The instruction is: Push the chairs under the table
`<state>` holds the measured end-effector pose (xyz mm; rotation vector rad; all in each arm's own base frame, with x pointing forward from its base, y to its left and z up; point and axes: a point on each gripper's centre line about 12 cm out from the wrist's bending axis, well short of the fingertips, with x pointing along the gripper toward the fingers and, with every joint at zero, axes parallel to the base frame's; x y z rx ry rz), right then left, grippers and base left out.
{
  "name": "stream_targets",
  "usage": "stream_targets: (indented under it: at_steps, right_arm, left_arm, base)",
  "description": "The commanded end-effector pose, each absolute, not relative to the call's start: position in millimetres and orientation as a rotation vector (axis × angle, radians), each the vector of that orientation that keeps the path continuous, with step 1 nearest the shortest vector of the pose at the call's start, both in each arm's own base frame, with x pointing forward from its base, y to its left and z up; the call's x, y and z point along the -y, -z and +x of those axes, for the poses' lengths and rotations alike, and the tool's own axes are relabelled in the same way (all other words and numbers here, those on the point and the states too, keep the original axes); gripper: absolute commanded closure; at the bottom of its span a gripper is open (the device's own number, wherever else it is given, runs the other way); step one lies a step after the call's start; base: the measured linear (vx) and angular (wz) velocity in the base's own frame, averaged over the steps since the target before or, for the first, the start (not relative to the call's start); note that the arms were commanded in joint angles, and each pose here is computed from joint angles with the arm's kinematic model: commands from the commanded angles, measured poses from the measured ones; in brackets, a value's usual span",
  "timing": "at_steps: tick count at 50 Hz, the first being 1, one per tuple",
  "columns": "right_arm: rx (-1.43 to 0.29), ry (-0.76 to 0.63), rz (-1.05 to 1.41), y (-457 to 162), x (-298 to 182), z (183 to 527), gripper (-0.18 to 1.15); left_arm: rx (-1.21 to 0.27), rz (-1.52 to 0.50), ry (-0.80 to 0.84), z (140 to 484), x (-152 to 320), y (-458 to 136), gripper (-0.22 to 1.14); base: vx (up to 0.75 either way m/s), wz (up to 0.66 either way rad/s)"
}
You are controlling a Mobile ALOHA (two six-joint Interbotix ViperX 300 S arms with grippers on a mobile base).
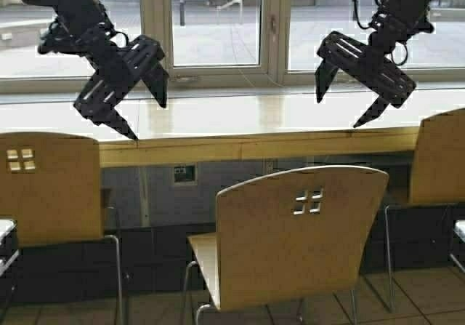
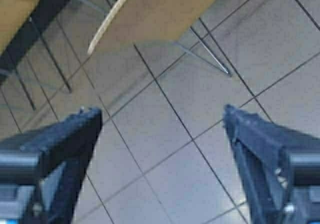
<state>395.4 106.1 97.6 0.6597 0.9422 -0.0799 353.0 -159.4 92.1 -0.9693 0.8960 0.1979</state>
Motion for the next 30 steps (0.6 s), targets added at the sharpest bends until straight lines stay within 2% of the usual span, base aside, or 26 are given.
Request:
stream_targets:
  at_steps: [1,17,30]
  right_arm:
    - [-0.921,0.11,0.724,-101.9,-101.9,399.4,-0.07]
    - [-0.973,0.191,0.828,-76.1,-100.4,400.8,-0.07]
    - [-0.997,0.226,0.842,-59.9,-98.4,400.0,-0.07]
  left_arm:
    - [-0.895,-1.113,-0.255,357.2,180.3,-86.6,-0.09]
    - [-0.975,-1.274,-0.352,349.4,237.9,-47.5,-0.09]
    - [-1.022,-1.342,-0.418,343.7,267.4,-20.2,-0.09]
  base:
    - [0.23,-0.07]
    - [0.23,-0.09]
    - [0.2,-0.09]
